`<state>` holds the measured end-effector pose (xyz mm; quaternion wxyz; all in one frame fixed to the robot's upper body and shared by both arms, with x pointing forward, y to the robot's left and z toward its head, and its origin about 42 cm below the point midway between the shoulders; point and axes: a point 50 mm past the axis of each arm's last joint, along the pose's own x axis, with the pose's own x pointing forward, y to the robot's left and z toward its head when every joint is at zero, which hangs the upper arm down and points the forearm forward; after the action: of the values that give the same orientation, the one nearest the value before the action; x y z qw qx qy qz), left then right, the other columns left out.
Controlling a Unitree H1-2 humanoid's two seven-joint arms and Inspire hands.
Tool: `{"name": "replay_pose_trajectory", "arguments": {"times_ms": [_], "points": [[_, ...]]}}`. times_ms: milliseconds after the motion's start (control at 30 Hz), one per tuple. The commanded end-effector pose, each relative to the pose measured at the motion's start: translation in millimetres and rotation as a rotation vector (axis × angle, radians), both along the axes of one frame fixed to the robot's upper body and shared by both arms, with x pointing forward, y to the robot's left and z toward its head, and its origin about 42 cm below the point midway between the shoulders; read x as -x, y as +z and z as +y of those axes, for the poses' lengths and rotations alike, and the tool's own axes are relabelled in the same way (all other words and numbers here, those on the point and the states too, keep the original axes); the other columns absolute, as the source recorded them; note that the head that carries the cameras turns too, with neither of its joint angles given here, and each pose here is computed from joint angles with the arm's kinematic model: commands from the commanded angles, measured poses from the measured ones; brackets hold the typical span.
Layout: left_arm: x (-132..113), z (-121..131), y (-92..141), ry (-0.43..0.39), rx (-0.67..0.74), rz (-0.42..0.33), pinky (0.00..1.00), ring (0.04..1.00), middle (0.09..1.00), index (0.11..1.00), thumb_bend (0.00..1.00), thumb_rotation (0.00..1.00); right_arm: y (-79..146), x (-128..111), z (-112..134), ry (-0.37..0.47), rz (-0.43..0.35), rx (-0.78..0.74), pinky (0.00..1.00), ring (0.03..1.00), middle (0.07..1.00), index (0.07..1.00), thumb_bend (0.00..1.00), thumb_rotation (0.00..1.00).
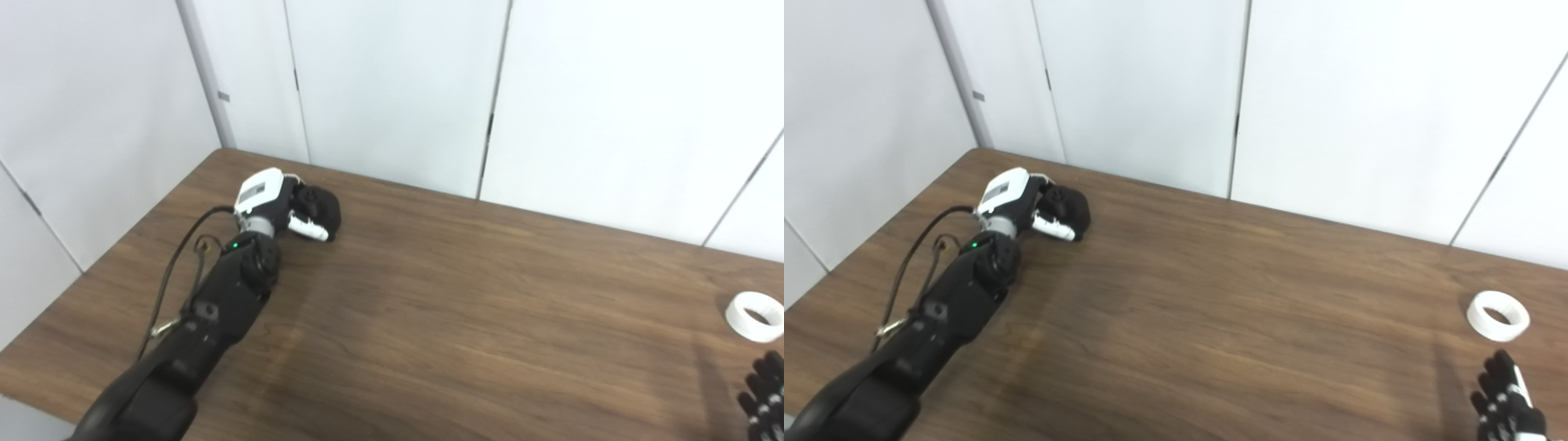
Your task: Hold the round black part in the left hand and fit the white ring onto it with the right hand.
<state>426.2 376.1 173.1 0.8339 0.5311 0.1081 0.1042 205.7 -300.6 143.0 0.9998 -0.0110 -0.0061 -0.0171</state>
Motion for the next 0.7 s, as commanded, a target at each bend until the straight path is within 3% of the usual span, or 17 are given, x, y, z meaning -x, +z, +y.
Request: {"name": "replay_pose_trajectory", "arguments": {"times_ms": [0, 200, 400, 667], "points": [[-4.8, 2.7, 32.4, -0.038, -0.037, -0.065, 1.0, 0.934, 0.786, 0.48, 0.52, 0.05, 16.7, -5.3, 1.4, 0.022, -0.082, 0.014, 1.0, 1.0, 1.0, 1.0, 0.87, 1.0], [17.0, -24.8, 60.6, -0.156, -0.04, -0.12, 1.0, 0.924, 0.759, 0.479, 0.52, 0.05, 16.9, -3.0, 6.2, 0.01, -0.066, -0.009, 1.0, 1.0, 1.0, 1.0, 0.77, 1.0], [41.8, -67.1, 93.1, -0.321, -0.033, -0.101, 1.0, 0.95, 0.774, 0.48, 0.52, 0.05, 18.1, -4.0, 12.9, 0.021, -0.063, -0.004, 1.0, 1.0, 1.0, 1.0, 0.65, 1.0], [81.1, -118.2, 99.0, -0.523, -0.021, -0.093, 1.0, 0.931, 0.793, 0.482, 0.52, 0.05, 18.2, -4.3, 23.2, 0.008, -0.056, -0.007, 1.0, 1.0, 1.0, 1.0, 0.59, 1.0]]}}
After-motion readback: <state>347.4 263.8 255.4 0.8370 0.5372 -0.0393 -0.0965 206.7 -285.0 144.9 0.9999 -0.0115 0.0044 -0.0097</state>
